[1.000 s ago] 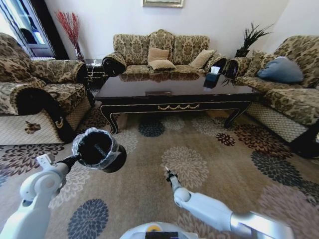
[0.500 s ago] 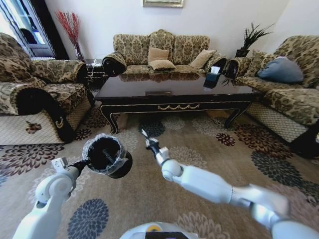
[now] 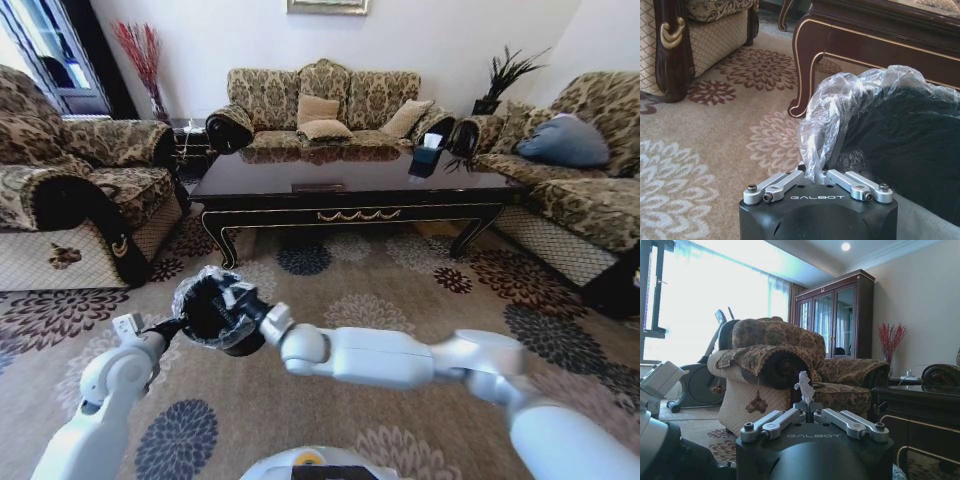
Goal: Move to the front of the table and pick up the trash from the floor, then place it into the trash bin.
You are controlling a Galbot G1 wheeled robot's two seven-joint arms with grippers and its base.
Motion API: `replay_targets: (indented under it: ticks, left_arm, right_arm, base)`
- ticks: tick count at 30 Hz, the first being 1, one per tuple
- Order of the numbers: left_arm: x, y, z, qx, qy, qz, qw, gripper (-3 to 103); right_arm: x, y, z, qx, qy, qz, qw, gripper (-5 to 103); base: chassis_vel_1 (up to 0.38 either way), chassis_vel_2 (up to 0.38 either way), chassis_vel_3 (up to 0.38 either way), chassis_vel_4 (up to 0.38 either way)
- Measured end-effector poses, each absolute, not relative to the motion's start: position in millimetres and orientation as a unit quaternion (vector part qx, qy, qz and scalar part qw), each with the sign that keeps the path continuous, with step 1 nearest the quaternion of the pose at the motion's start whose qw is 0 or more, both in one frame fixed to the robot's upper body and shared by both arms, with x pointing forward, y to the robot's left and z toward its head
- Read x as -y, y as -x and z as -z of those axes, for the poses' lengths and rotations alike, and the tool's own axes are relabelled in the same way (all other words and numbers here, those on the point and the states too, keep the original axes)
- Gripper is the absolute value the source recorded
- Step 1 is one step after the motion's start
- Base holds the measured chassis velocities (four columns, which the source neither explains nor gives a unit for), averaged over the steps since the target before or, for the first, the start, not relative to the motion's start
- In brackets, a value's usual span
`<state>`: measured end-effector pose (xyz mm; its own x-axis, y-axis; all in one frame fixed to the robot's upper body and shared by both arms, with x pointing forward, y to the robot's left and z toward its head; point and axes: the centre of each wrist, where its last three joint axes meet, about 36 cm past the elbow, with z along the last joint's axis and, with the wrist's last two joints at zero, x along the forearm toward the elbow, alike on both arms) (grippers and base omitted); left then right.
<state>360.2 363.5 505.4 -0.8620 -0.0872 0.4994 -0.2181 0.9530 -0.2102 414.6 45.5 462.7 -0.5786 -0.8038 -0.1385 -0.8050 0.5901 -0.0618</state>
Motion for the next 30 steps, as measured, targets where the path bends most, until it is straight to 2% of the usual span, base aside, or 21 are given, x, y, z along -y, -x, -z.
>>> replay_targets:
  ticks: [3,6,8,9,12,15,17,20,21,26,27,30]
  left_arm:
    - [-367,-361,-509,0.957,-0.080,-0.130,0.248,2]
    - [-369,-361,-511,0.957,-0.081,-0.129,0.246,2]
    - [-370,-361,-511,0.957,-0.081,-0.128,0.246,2]
    - [-370,-361,-511,0.957,-0.081,-0.128,0.246,2]
    - [-370,-360,-511,0.957,-0.081,-0.128,0.246,2]
    - [-371,-360,-511,0.957,-0.082,-0.128,0.247,2]
    - [-371,-358,-511,0.957,-0.083,-0.127,0.247,2]
    - [-372,-357,-511,0.957,-0.084,-0.127,0.248,2]
    - [-373,-356,-509,0.956,-0.086,-0.128,0.250,2]
    - [-376,-352,-500,0.952,-0.097,-0.128,0.262,2]
    - [-378,-350,-497,0.950,-0.103,-0.129,0.265,2]
    - [-381,-347,-494,0.946,-0.112,-0.140,0.270,2]
  right_arm:
    - [-48,-418,-457,-0.890,0.450,0.005,0.076,15]
    - [-48,-420,-452,-0.891,0.447,0.014,0.080,20]
    - [-47,-421,-446,-0.892,0.444,0.020,0.080,31]
    - [-47,-421,-445,-0.892,0.444,0.020,0.080,31]
    - [-45,-421,-440,-0.894,0.441,0.023,0.079,47]
    - [-43,-421,-440,-0.894,0.440,0.023,0.079,52]
    - [-41,-423,-443,-0.896,0.435,0.020,0.081,65]
    - [-39,-427,-448,-0.902,0.424,0.015,0.083,70]
    - [-36,-435,-455,-0.910,0.407,0.006,0.082,81]
    - [-20,-466,-473,-0.930,0.357,-0.011,0.092,86]
    - [0,-490,-480,-0.943,0.316,-0.017,0.098,99]
    - [34,-518,-483,-0.962,0.253,-0.018,0.096,100]
  base:
    - [0.000,0.000,0.000,0.000]
    - [0.000,0.000,0.000,0.000]
    - [0.000,0.000,0.000,0.000]
    - [0.000,0.000,0.000,0.000]
    - [0.000,0.000,0.000,0.000]
    - [0.000,0.000,0.000,0.000]
    - [0.000,0.000,0.000,0.000]
    - [0.000,0.000,0.000,0.000]
    - [0.000,0.000,0.000,0.000]
    - [0.000,0.000,0.000,0.000]
    - [0.000,0.000,0.000,0.000]
    - [0.000,0.000,0.000,0.000]
